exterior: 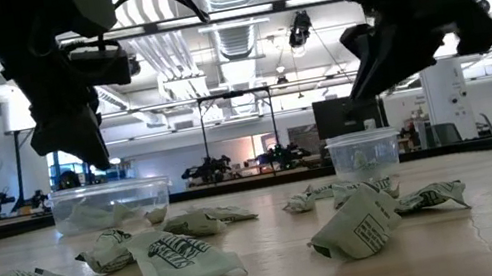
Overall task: Pick and place Stevia / Truvia into bins
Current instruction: Put the light green stevia packet into the right transparent container
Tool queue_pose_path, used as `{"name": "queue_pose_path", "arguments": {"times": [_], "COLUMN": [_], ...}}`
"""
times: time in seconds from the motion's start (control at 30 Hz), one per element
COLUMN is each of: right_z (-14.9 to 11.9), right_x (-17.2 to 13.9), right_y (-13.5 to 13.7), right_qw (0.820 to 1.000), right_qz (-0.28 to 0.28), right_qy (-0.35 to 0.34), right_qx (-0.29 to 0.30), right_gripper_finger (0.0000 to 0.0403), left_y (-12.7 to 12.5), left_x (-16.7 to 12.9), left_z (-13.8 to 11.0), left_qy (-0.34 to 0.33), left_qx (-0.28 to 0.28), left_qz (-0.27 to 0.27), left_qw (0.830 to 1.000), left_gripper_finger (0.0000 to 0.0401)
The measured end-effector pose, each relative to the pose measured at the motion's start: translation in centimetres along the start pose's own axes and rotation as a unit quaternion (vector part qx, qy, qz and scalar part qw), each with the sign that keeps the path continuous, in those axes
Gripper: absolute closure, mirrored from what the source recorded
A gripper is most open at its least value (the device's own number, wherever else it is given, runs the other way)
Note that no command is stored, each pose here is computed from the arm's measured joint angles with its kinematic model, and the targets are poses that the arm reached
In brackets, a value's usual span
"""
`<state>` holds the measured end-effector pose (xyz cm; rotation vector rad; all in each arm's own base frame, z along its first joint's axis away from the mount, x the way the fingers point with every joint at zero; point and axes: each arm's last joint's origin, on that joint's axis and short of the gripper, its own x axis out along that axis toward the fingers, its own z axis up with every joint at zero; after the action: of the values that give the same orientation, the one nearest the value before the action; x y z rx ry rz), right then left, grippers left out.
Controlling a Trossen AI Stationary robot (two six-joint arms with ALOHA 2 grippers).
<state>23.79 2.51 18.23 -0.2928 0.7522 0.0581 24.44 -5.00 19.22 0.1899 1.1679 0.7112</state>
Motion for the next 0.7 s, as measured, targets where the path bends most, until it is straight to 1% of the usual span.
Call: {"name": "queue_pose_path", "arguments": {"times": [0.1, 0.23, 0.33, 0.43, 0.57, 0.63, 0.7], "right_z": [0.4, 0.7, 0.6, 0.3, -0.3, -0.3, 0.0], "right_x": [0.0, -0.1, 0.4, 1.5, 3.3, 4.1, 4.8], "right_y": [0.2, 0.4, 0.6, 1.1, 1.5, 1.6, 1.5], "right_qw": [0.998, 0.994, 0.991, 0.988, 0.989, 0.990, 0.992], "right_qz": [0.053, 0.090, 0.106, 0.120, 0.126, 0.126, 0.115], "right_qy": [-0.031, -0.057, -0.077, -0.093, -0.072, -0.060, -0.054], "right_qx": [-0.003, -0.003, -0.003, -0.005, -0.009, -0.009, -0.009], "right_gripper_finger": [0.0346, 0.0346, 0.0346, 0.0346, 0.0343, 0.0334, 0.0322], "left_y": [0.0, 0.0, 0.0, 0.0, 0.0, 0.0, 0.0], "left_x": [0.0, 0.0, 0.0, 0.0, 0.0, 0.0, 0.0], "left_z": [0.0, 0.0, 0.0, 0.0, 0.0, 0.0, 0.0], "left_qy": [0.000, 0.000, 0.000, 0.000, 0.000, 0.001, 0.000], "left_qx": [0.000, 0.000, 0.000, 0.000, 0.000, 0.000, 0.000], "left_qz": [0.000, 0.000, 0.000, -0.001, -0.001, -0.001, -0.002], "left_qw": [1.000, 1.000, 1.000, 1.000, 1.000, 1.000, 1.000], "left_gripper_finger": [0.0283, 0.0283, 0.0283, 0.0283, 0.0283, 0.0283, 0.0283]}}
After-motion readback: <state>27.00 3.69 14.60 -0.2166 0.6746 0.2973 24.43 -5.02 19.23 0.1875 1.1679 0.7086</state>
